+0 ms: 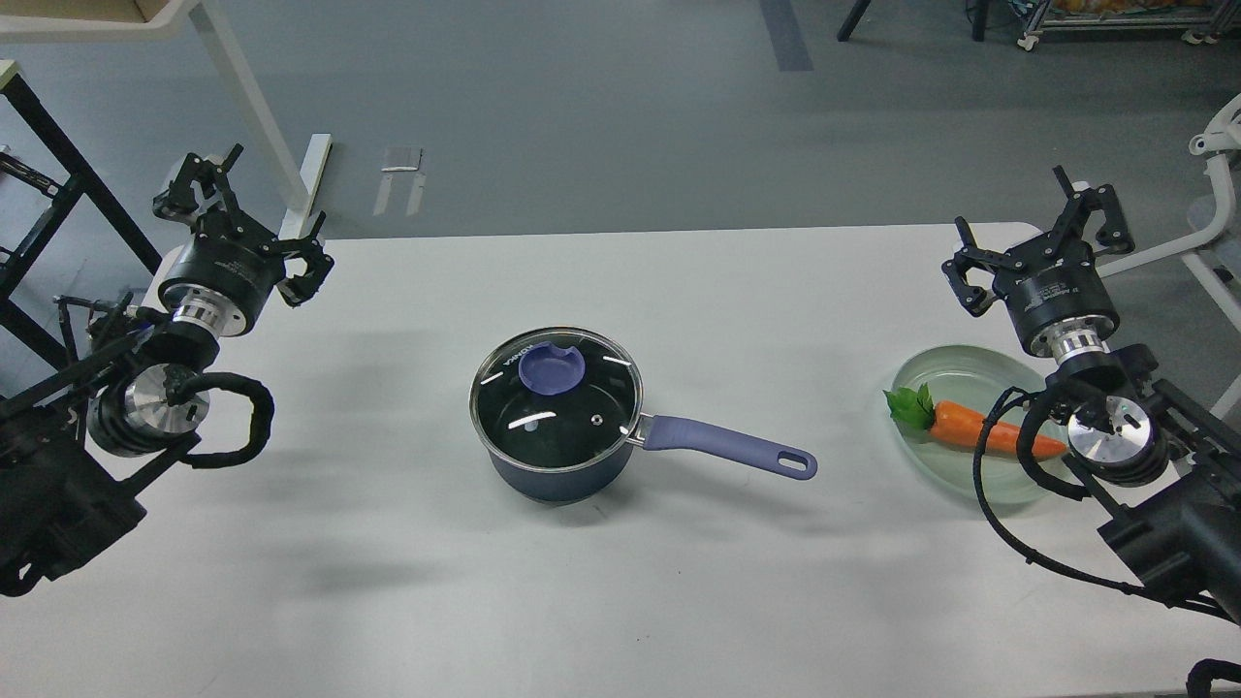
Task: Open pot lid
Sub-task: 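Raise the right gripper and swing it toward the saucepan handle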
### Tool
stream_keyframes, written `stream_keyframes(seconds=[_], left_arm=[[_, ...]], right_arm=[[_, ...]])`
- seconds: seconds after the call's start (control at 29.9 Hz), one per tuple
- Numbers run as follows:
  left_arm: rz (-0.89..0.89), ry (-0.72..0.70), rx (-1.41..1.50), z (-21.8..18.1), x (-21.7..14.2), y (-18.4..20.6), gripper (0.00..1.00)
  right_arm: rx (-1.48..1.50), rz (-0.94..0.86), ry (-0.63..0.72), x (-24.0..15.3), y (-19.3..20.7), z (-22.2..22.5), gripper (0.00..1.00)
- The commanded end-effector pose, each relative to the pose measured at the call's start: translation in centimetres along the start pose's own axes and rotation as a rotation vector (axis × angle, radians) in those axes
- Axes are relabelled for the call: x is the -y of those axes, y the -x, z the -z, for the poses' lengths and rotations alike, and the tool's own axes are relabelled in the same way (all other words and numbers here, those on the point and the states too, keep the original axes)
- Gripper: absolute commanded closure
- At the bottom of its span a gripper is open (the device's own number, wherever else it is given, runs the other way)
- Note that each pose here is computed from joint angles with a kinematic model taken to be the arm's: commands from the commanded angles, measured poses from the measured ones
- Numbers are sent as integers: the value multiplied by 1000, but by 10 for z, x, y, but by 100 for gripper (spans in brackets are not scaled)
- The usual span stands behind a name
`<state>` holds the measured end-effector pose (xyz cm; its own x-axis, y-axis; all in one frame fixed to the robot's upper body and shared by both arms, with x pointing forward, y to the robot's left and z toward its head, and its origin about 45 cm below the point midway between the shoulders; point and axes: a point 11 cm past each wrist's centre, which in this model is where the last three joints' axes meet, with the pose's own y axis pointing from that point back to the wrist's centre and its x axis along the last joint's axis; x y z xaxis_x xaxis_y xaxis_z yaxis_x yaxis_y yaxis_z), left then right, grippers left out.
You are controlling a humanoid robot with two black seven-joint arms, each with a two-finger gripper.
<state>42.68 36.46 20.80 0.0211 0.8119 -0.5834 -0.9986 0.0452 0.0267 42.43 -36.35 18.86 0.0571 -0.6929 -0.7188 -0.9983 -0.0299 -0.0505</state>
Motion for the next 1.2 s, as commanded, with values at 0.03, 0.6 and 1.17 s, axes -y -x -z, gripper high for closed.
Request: stream_keyframes(seconds=[0.03,0.6,1.17], left_arm=[[-6,5,2,-1,-2,-3,1],[-21,-12,60,-13,-9,-19,1],[155,-30,246,-26,-2,11,1]], right_arm=[[-30,25,25,7,10,-3,0],[-330,183,69,31,53,69,0],[-1114,724,391,13,173,25,0]])
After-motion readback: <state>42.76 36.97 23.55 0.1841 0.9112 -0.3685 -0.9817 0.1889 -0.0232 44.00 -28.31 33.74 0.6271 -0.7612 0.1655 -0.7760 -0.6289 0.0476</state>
